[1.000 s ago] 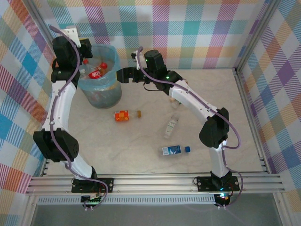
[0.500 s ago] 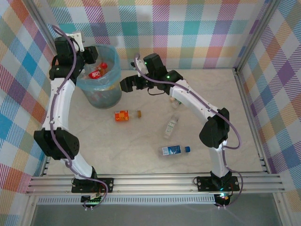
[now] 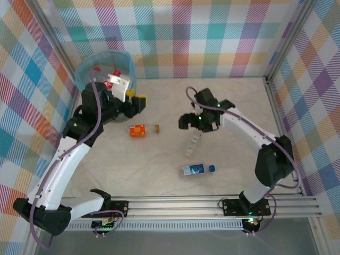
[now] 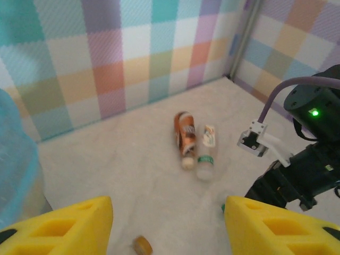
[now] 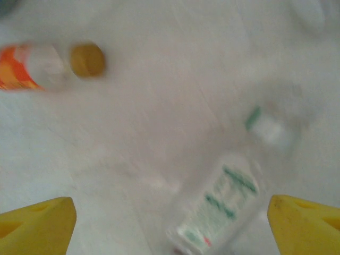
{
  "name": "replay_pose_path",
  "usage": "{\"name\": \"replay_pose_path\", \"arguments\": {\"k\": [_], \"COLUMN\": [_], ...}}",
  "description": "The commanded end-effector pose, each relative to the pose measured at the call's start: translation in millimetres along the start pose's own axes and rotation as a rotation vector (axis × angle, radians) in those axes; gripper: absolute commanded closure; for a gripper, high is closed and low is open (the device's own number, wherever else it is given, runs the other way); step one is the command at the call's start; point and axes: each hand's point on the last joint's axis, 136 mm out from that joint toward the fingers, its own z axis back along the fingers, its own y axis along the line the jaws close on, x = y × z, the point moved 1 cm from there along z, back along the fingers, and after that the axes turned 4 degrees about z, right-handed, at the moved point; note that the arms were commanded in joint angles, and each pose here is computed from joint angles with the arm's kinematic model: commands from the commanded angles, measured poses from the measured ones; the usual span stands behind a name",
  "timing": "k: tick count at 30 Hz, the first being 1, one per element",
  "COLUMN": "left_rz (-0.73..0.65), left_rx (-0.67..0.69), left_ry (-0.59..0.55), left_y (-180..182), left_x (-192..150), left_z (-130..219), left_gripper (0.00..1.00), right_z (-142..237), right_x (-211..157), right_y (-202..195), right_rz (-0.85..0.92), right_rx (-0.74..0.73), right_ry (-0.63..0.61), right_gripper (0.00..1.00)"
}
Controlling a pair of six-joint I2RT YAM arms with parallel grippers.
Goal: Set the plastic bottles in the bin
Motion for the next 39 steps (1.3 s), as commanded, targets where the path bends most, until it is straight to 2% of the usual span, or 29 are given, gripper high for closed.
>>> {"name": "replay_pose_path", "arguments": {"k": [1, 6, 11, 17, 23, 29, 32, 36, 39], "left_rz": [-0.009, 0.038, 0.091, 0.105, 0.091, 0.088, 0.087, 0.087, 0.094], "left_rx": [-0.024, -0.012, 0.017, 0.052, 0.056, 0.065, 0.069, 0.079, 0.097], "left_ry": [0.030, 0.086, 0.110, 0.107, 0.108, 0.123, 0.129, 0.128, 0.124], "left_y": [-13, -17, -13, -7, -7, -6, -5, -3, -1], "left_x": [-26, -61, -82, -88, -84, -87, -89, -91, -89], "left_z": [1, -2, -2, -2, -1, -1, 1, 2, 3], "left_gripper": [0.41, 0.40, 0.39, 0.39, 0.38, 0.37, 0.37, 0.37, 0.37], "right_z": [0, -6, -7, -14, -38, -66, -73, -73, -66], "right_x": [-36, -84, -108, -86, -60, -53, -57, -63, -65], "right_y": [-14, -28, -31, -13, -8, -16, -20, -24, -26], "right_rz": [-0.115, -0.111, -0.117, -0.095, -0.094, -0.099, -0.114, -0.112, -0.085], "right_rx": [-0.033, -0.114, -0.120, -0.081, -0.083, -0.130, -0.134, -0.143, -0.146], "right_ry": [0.046, 0.149, 0.142, 0.084, 0.036, 0.050, 0.051, 0.054, 0.050], "right_gripper": [0.09, 0.07, 0.08, 0.07, 0.05, 0.06, 0.12, 0.29, 0.36]}}
